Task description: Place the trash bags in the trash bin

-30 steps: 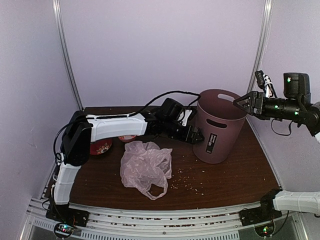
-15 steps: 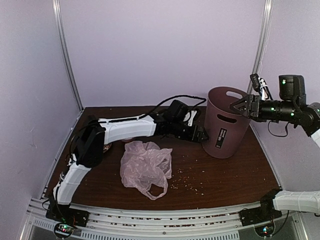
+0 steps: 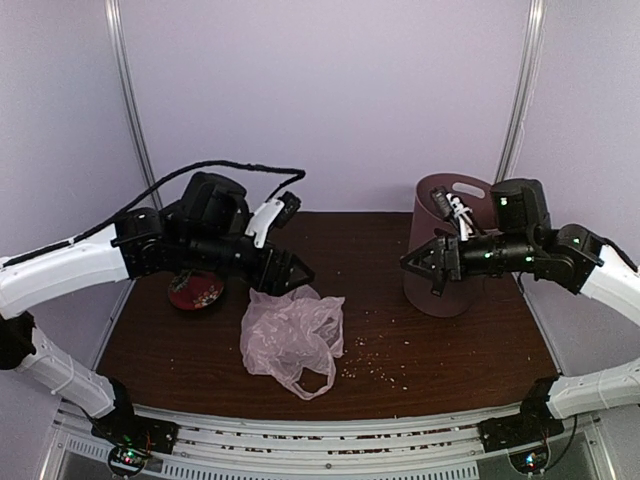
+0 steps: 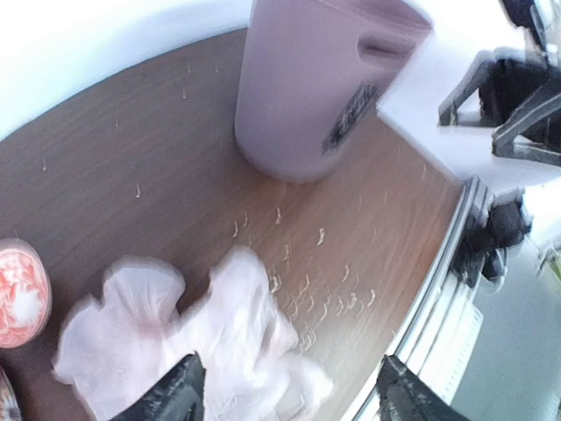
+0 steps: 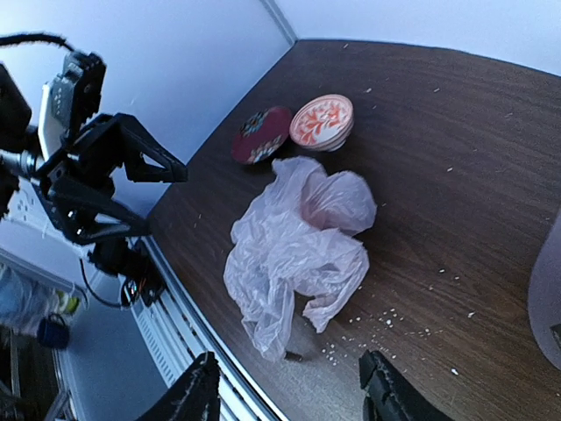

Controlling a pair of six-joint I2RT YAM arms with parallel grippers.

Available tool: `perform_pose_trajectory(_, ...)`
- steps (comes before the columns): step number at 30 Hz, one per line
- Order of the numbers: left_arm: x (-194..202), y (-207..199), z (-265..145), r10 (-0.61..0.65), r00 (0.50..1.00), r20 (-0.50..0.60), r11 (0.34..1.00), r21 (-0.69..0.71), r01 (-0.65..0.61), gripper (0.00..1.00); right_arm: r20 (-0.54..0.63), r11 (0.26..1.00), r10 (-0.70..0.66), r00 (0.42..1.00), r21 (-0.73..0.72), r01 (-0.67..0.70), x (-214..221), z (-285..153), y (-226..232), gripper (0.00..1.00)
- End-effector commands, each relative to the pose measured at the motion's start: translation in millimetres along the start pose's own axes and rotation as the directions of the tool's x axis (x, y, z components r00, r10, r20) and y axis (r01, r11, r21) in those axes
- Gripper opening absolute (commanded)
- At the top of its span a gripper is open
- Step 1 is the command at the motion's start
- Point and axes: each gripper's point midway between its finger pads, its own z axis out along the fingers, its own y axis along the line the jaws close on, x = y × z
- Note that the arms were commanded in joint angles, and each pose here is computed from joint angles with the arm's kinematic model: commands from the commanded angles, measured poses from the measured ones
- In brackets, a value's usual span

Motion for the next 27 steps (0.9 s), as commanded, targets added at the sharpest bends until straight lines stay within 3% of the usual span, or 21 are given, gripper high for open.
perform_pose_trajectory(1, 93.6, 11.3, 2.1, 0.060, 0.961, -0.271, 0.998, 0.007, -0.060, 0.53, -0.053, 0.992, -0.129, 0.990, -0.007, 0.129, 18.6, 34.8, 26.0, 0.53)
perform_pose_trajectory(8, 146.4, -20.2, 9.6, 0.190, 0.915, -0.356, 0.980, 0.121, -0.157, 0.55, -0.191, 0.993, -0.092, 0.977, 0.061, 0.105, 65.5, 90.5, 14.1, 0.46)
perform_pose_trajectory(15, 176.4, -66.9, 41.2, 0.337, 0.902, -0.270, 0.930, 0.247, -0.273, 0.60, -0.270, 0.986, -0.018, 0.963, 0.152, 0.062, 89.5, 124.5, -10.0, 0.42)
perform_pose_trajectory(20, 193.2, -65.3, 69.5, 0.384, 0.887, -0.257, 0.917, 0.221, -0.333, 0.60, -0.274, 0.974, 0.029, 0.961, 0.226, 0.035, 90.1, 124.1, -20.7, 0.43)
perform_pose_trajectory(27, 207.6, -40.6, 111.6, 0.399, 0.881, -0.253, 0.917, 0.081, -0.392, 0.63, -0.279, 0.968, 0.098, 0.955, 0.249, -0.026, 104.5, 114.6, -27.2, 0.46)
